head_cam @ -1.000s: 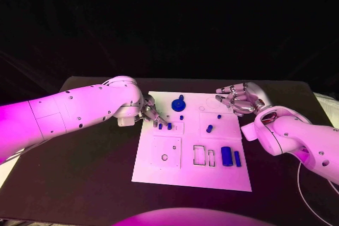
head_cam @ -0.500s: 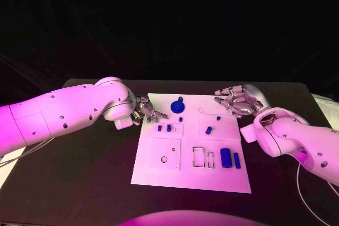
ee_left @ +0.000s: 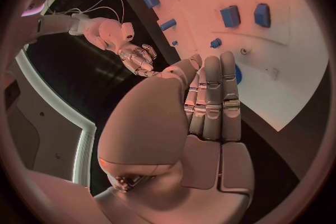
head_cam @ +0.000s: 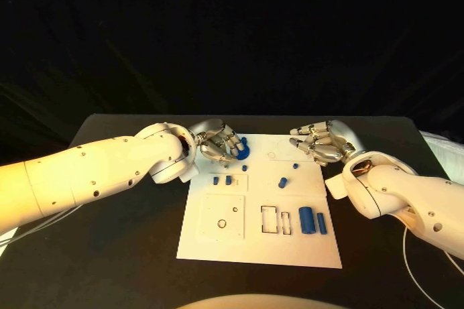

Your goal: Assemble the parts on the task board

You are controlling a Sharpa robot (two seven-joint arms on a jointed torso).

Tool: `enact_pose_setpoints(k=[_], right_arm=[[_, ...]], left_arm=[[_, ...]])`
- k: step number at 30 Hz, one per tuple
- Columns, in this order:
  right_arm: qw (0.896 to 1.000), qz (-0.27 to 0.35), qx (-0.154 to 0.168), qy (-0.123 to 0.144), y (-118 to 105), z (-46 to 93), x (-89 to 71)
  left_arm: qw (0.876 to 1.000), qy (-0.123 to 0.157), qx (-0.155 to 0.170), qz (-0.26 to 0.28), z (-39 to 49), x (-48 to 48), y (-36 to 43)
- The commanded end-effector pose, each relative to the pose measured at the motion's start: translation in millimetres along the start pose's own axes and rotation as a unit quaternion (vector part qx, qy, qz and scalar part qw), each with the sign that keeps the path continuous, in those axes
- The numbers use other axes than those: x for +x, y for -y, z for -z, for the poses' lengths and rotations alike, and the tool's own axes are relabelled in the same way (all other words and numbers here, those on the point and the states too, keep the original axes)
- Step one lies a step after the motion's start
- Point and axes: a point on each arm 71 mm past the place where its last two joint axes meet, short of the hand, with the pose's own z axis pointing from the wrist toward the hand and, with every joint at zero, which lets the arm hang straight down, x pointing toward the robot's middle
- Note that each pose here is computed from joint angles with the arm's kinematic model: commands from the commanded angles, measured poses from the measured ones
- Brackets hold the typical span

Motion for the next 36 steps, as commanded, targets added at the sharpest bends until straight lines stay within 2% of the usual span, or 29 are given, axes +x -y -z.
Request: enact_pose_setpoints(k=[1,10,14,17,22,28,36], right_arm=[[1.0,0.0,-0.007,-0.007,-0.5,0.4,1.9],[1.0,-0.001,-0.006,-0.009,1.0,1.3,3.2],[1.0,-0.001,-0.005,-0.008,1.5,1.6,3.4],[1.0,-0.001,-0.005,-0.008,1.7,1.7,3.4],[1.0,-0.001,-0.005,-0.009,1.7,1.7,3.7],[1.0,-0.001,-0.005,-0.009,1.7,1.5,4.2],[1.0,-0.003,-0.005,-0.011,1.1,1.3,5.3]], left_arm=[[0.992,0.024,0.082,-0.091,-2.9,2.2,12.6],[0.982,0.009,0.073,-0.177,-14.0,19.0,15.9],[0.979,-0.006,0.053,-0.199,-18.0,24.3,15.7],[0.978,-0.014,0.035,-0.207,-21.0,25.6,13.5],[0.976,-0.009,0.018,-0.215,-26.2,25.7,12.4],[0.97,-0.012,0.012,-0.242,-32.3,29.8,15.6],[0.968,-0.015,0.007,-0.251,-37.7,34.3,15.2]])
